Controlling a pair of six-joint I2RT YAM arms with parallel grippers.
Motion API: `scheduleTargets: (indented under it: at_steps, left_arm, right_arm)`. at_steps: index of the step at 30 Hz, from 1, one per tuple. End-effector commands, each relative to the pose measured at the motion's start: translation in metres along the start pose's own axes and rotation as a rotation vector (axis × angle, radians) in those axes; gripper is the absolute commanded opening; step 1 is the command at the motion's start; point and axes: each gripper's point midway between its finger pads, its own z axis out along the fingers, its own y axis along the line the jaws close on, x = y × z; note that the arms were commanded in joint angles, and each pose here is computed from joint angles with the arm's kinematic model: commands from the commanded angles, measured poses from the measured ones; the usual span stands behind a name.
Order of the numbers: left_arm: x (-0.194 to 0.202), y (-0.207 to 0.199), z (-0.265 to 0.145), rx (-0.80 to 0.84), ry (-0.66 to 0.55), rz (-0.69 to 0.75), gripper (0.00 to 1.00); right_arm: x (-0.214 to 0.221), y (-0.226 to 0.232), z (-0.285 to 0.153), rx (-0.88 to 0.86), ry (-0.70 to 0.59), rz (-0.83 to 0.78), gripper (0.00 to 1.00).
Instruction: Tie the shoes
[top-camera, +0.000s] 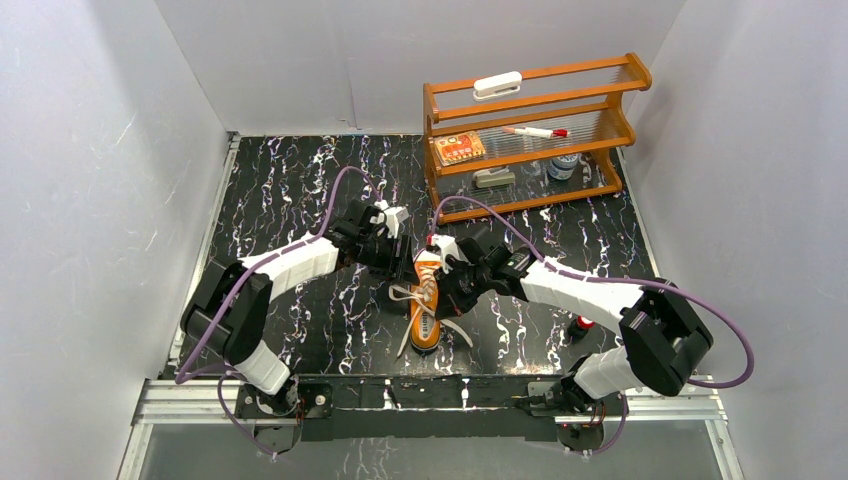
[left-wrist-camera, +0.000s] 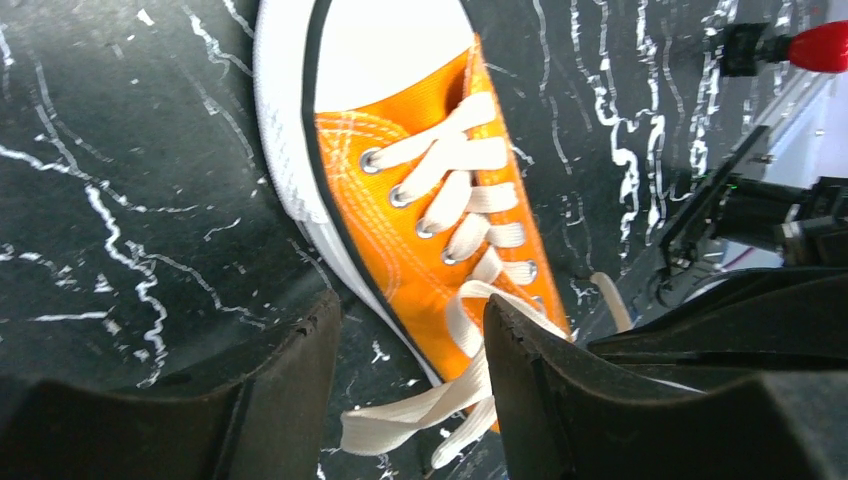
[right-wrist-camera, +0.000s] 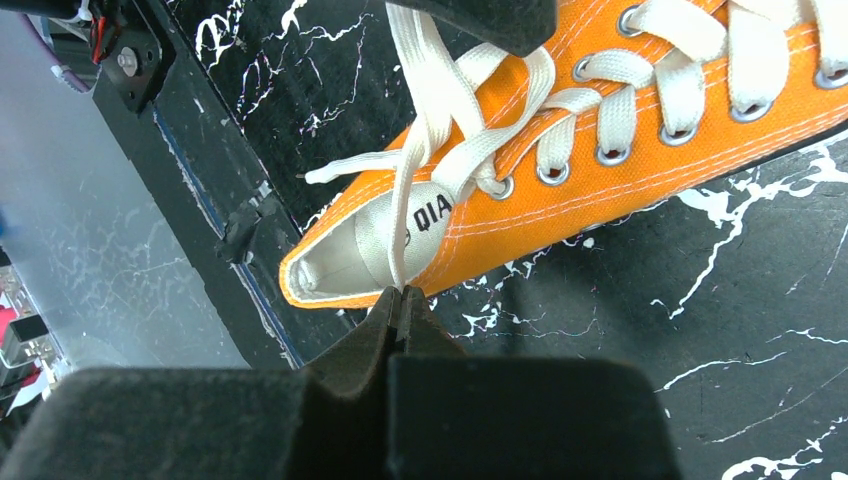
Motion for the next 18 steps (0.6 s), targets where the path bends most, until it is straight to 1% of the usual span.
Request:
scheduleTargets:
  at_steps: [1, 4, 7, 10, 14, 18]
  left_arm:
    - [-0.0006, -0.0221, -0.0039, 0.106, -0.017, -0.013, 0.50]
    - [0.0025, -0.0238, 0.0010, 0.131, -0.002, -0.045, 0.42]
    - [0.0080, -0.0219, 0.0051, 0.133, 0.019, -0.071, 0.39]
    - [0.0079, -0.0240, 0.0052, 0.150, 0.014, -0.065, 0.34]
    - [0.0083, -0.0287, 0.0054, 0.177, 0.025, -0.068, 0.20]
    - [0.0077, -0.0313, 0.0036, 0.185, 0.014, -0.056, 0.09]
  right_arm:
    - [-0.0088, 0.0070, -0.0056, -0.020, -0.044, -0.023, 0.00]
    - [-0.0084, 0.0072, -0.0056, -0.021, -0.045, -0.023, 0.00]
    - [-0.0084, 0.0072, -0.0059, -0.020, -0.047, -0.023, 0.00]
    - [-0.0081, 0.0072, -0.0061, -0.020, -0.046, -0.024, 0.00]
    - [-0.0076, 0.0067, -0.0063, -0.016, -0.047, -0.021, 0.00]
    - [-0.0081, 0.0078, -0.0071, -0.018, -0.051, -0.016, 0.00]
